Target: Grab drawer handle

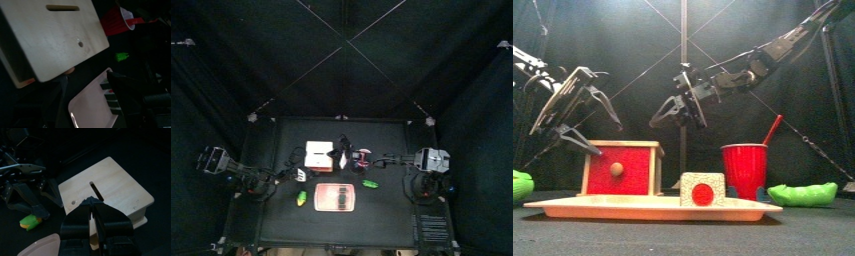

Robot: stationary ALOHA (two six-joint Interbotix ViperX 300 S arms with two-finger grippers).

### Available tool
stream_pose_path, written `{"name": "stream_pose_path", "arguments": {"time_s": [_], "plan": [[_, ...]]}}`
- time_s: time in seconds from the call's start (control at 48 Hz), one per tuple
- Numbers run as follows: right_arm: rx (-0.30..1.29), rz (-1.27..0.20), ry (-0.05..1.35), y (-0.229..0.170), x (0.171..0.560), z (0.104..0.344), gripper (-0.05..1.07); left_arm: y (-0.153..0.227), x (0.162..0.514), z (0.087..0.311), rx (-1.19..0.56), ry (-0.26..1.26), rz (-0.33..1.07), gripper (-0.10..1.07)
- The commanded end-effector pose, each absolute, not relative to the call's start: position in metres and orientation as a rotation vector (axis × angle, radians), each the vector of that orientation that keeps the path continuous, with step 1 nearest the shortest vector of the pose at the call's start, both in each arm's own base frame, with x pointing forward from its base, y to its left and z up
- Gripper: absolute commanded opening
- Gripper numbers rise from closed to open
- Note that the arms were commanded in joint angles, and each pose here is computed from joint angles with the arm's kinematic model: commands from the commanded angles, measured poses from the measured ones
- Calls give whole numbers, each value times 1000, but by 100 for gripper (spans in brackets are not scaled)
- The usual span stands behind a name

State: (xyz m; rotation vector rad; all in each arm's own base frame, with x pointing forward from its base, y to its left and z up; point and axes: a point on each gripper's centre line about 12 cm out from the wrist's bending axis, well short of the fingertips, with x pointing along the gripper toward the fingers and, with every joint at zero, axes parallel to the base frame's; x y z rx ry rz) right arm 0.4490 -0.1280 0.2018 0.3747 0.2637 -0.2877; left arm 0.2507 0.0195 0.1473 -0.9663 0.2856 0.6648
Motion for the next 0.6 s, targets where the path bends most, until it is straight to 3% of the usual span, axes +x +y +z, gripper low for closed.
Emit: {"name": "stream_pose_path", "arguments": {"time_s": [0.0,0.188,0.583], "plan": [[364,-294,237,-135,457,220,34,18,258,151,-995,272,680,96],[360,-320,283,-143,464,220,34,18,267,148,-1011,277,707,96],[335,-346,393,-153,468,192,34,22,269,141,-1030,281,756,96]]}}
